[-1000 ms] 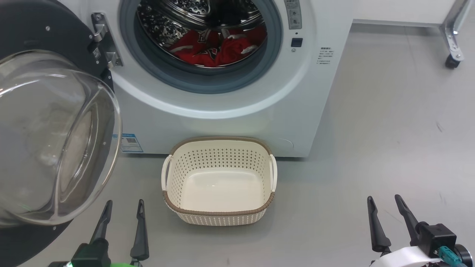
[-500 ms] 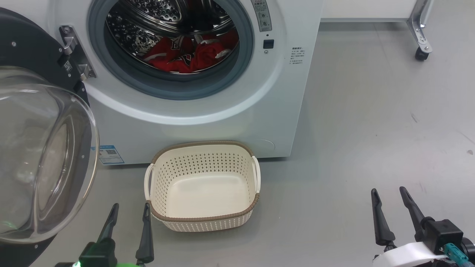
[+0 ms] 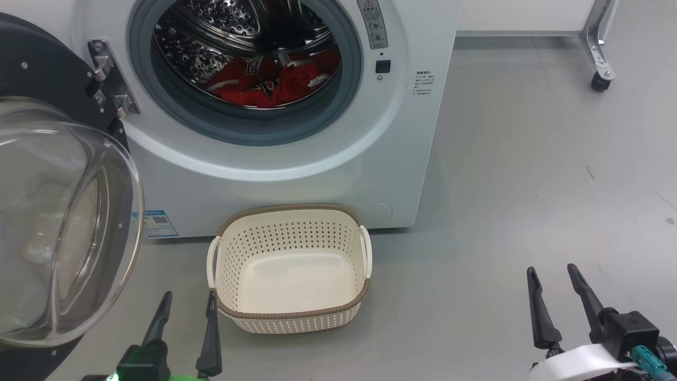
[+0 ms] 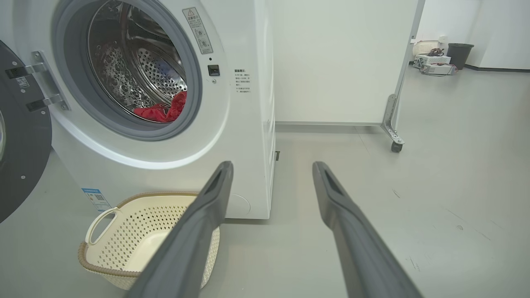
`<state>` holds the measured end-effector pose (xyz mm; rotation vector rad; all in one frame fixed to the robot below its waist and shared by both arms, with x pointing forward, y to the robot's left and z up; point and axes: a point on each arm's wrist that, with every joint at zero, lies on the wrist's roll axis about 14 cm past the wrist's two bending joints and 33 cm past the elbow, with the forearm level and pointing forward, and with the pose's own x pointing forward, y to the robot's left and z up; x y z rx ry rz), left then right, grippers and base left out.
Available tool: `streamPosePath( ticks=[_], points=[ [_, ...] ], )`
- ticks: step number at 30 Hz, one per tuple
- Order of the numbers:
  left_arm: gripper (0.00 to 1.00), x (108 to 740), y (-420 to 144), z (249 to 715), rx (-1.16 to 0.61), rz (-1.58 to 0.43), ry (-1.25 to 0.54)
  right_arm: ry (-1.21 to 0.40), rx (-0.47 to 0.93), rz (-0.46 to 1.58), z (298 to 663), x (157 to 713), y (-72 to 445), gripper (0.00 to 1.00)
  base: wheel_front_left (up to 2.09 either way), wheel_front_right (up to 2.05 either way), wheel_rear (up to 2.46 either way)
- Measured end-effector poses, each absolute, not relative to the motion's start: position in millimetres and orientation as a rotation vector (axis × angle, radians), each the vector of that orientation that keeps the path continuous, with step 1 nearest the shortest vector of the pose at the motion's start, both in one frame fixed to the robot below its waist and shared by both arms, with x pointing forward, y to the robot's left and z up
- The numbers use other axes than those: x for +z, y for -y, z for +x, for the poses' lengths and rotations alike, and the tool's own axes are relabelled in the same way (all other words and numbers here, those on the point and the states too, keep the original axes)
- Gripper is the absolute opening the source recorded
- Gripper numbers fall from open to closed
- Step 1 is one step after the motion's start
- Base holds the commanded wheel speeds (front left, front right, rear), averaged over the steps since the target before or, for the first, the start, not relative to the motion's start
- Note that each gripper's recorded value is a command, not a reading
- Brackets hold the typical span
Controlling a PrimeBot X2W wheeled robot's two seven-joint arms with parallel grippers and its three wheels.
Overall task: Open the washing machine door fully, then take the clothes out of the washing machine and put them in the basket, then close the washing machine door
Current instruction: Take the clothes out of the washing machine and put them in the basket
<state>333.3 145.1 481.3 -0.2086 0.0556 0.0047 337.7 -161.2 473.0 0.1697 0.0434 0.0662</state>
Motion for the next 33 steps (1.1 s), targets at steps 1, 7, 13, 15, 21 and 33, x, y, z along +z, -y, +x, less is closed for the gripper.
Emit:
streamPosePath(
  ticks=[1,7,13,15,21,33],
  points=[
    [1.00,481.4,-145.1,333.2,0.005,-0.209,-0.055,-0.043,0.067,0.170,337.8,473.3,160.8,1.00,0.00,0.00,0.00],
    [1.00,481.4,-144.2,332.8,0.002,-0.209,-0.056,-0.044,0.071,0.171,338.1,474.6,159.6,1.00,0.00,0.00,0.00],
    [1.00,481.2,-144.4,332.7,0.003,-0.209,-0.057,-0.046,0.074,0.172,338.3,474.5,158.7,1.00,0.00,0.00,0.00],
    [1.00,481.3,-144.4,332.6,0.004,-0.210,-0.056,-0.046,0.076,0.171,338.4,474.5,158.5,1.00,0.00,0.00,0.00],
    [1.00,482.0,-144.5,332.4,0.004,-0.210,-0.054,-0.046,0.080,0.172,338.8,475.5,157.3,1.00,0.03,-0.03,0.00],
    [1.00,483.6,-141.4,333.4,-0.004,-0.215,-0.051,-0.050,0.075,0.176,337.1,474.7,158.5,1.00,0.33,-0.33,0.00]
  ],
)
